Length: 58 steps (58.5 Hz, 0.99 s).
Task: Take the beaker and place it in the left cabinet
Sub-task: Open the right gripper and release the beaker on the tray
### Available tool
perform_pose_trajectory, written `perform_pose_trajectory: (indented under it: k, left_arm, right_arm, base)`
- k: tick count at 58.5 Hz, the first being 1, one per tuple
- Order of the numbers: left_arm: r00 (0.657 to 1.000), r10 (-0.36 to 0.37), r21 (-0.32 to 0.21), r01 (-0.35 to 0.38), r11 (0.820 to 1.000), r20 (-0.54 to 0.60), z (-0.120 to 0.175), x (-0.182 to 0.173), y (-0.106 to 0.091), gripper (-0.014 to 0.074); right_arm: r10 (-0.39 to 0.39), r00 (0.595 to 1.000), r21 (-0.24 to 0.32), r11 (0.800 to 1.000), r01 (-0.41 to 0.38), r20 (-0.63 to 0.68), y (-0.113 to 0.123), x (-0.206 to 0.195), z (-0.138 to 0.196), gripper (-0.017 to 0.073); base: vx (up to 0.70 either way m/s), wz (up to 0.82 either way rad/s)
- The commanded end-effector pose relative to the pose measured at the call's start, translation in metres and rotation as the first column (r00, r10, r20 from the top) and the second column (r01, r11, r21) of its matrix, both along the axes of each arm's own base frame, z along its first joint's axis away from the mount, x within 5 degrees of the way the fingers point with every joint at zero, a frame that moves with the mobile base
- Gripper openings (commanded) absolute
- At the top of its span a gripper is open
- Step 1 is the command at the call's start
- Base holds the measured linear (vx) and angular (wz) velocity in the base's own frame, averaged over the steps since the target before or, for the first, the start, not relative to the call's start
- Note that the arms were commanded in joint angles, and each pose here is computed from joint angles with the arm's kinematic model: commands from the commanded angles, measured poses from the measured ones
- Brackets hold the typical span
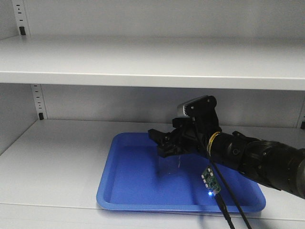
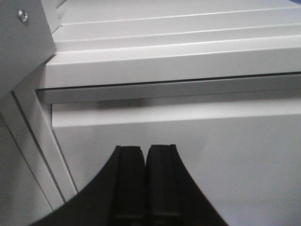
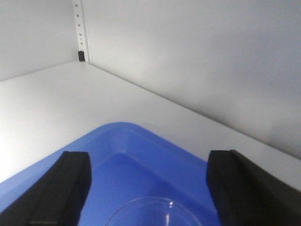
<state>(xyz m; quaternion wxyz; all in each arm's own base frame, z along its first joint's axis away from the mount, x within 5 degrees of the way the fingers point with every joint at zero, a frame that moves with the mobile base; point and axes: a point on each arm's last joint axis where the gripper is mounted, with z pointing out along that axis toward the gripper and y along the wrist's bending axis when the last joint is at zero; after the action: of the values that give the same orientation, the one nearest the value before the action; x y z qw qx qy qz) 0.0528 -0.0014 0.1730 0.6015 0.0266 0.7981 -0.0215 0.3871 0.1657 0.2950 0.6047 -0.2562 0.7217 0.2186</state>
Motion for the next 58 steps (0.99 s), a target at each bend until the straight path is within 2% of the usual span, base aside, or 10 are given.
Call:
perform_pose_trajectory:
  k: [1,4,5,9,12,21,35,49,58]
  left_arm:
    - [0.995,-0.01,-0.015,0.011,1.0,0.096,0.011,0.001,-0.001,0.0004]
    - [0.995,-0.01,-0.015,0.011,1.0,0.096,0.011,0.001,-0.001,0.0004]
    - [0.995,-0.01,-0.015,0.011,1.0,0.096,0.011,0.001,-0.001,0.0004]
    - [0.995,-0.01,-0.015,0.011,1.0,0.096,0.011,0.001,-0.001,0.0004]
    - [0.995,-0.01,-0.015,0.011,1.0,0.096,0.011,0.001,-0.001,0.0004]
    - [0.995,-0.01,-0.015,0.011,1.0,0.096,0.011,0.001,-0.001,0.0004]
    - [0.995,-0.01,-0.015,0.011,1.0,0.096,0.011,0.001,-0.001,0.0004]
    - [0.995,-0.01,-0.015,0.011,1.0,0.096,0.011,0.001,-0.001,0.0004]
    - [0.995,-0.01,-0.015,0.011,1.0,0.096,0.011,0.001,-0.001,0.0004]
  right_arm:
    - [-0.037,0.996,0.054,0.998,0.033,0.076,-0.007,-0.009,0.042,0.0417]
    - [-0.073,0.996,0.067,0.995,0.069,0.049,-0.011,-0.011,0.044,0.0331]
    - [-0.095,0.995,0.071,0.993,0.092,0.034,-0.013,-0.011,0.046,0.0265]
    - [-0.139,0.99,0.087,0.986,0.139,-0.009,-0.018,-0.015,0.046,0.0099]
    - [-0.153,0.988,0.077,0.985,0.154,-0.017,-0.021,-0.02,0.047,-0.0016]
    - [-0.143,0.99,0.02,0.99,0.143,-0.022,-0.027,-0.039,0.039,-0.001]
    - [-0.143,0.988,-0.023,0.99,0.141,-0.065,-0.04,-0.077,0.023,-0.0005]
    - [-0.165,0.984,-0.034,0.986,0.163,-0.069,-0.054,-0.113,0.021,-0.0005]
    - [-0.168,0.984,-0.036,0.985,0.166,-0.059,-0.057,-0.121,0.023,-0.0005]
  base:
    - [0.0,0.0]
    - [0.0,0.0]
    - [0.0,0.0]
    - [0.0,0.0]
    - [0.0,0.0]
    - [0.0,0.0]
    - [0.0,0.0]
    - [0.0,0.0]
    - [0.0,0.0]
